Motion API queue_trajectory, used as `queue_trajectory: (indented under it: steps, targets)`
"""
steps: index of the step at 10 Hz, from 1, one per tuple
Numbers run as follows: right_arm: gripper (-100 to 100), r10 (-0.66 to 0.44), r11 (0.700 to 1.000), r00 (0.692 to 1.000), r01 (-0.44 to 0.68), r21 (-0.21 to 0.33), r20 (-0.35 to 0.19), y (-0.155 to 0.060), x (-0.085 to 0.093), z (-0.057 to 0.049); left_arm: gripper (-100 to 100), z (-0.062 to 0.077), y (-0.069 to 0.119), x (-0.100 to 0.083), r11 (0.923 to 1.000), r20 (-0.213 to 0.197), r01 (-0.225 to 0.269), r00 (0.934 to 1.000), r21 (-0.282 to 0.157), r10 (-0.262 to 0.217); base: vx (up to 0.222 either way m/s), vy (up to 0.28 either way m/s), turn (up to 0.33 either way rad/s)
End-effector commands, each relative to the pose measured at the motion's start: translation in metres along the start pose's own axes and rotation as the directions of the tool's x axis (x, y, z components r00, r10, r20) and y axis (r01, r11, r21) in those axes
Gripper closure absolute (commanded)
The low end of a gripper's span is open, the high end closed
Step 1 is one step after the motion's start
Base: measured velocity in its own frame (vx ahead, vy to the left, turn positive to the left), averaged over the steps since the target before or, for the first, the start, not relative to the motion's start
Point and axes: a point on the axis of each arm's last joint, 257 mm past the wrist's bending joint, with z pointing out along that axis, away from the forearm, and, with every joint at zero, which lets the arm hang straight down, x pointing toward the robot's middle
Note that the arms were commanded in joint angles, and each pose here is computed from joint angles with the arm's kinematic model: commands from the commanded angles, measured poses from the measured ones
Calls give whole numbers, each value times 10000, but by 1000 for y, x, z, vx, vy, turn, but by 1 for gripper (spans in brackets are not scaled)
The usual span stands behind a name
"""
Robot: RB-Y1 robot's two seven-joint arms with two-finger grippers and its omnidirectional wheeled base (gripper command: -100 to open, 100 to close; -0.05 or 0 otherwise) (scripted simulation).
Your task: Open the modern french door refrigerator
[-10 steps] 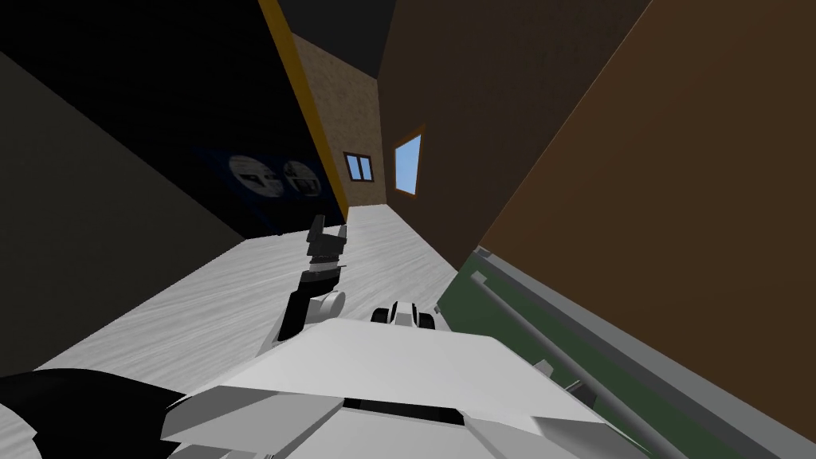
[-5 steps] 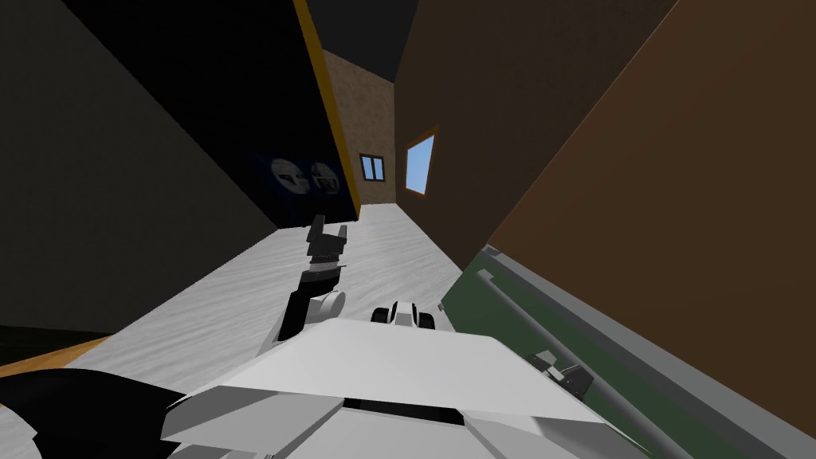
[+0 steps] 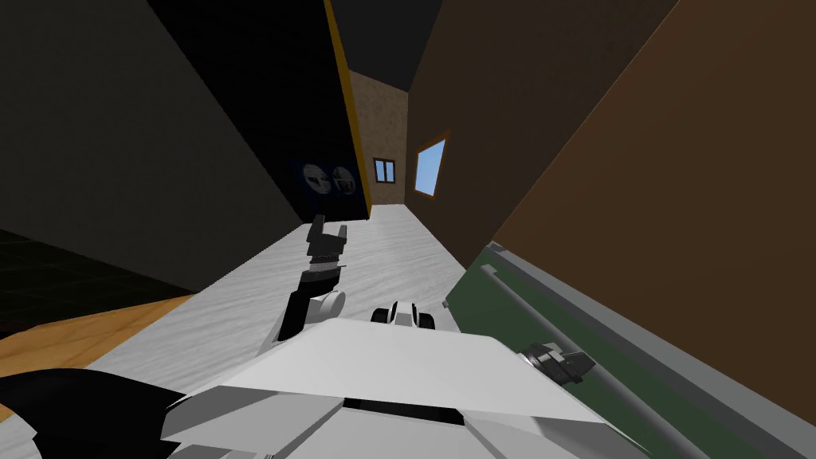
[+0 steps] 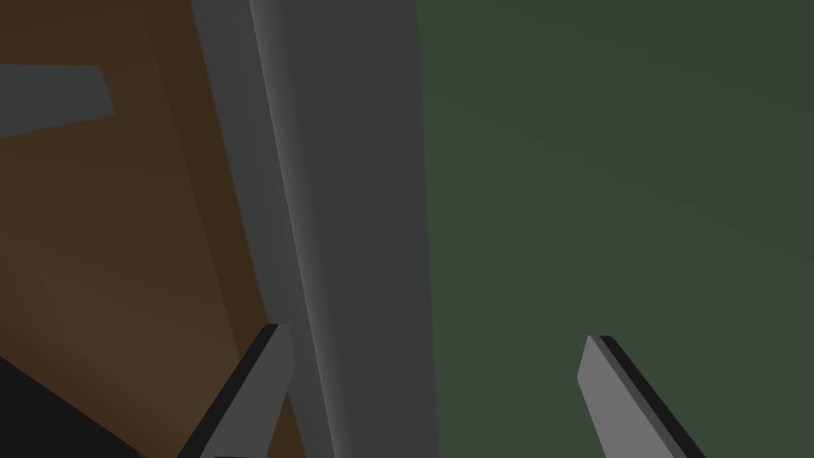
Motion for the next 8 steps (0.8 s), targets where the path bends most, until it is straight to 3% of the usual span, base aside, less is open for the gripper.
queue_trajectory:
  steps: [1,2,3,4,8]
  targets:
    - [-100,-144,9999,9992,144,-10,-370,6,-7,20,0,0,0,0,10000,0,-2,10000,-1,2,-108,30,170]
    - [-100,-213,9998,9978,212,-32,-623,9,-9,31,0,0,0,0,10000,0,-1,10000,-1,1,-155,21,282]
    - [-100,-153,9999,9987,153,5,-485,9,-9,23,0,0,0,0,10000,-1,0,10000,0,0,-74,5,61]
    - [100,-144,9999,9992,144,-10,-370,6,-7,20,0,0,0,0,10000,1,-3,10000,-3,3,36,-2,-166]
    - [100,280,9996,9978,-279,-31,593,-7,2,-24,0,0,0,0,10000,1,-9,10000,-6,9,193,-41,-262]
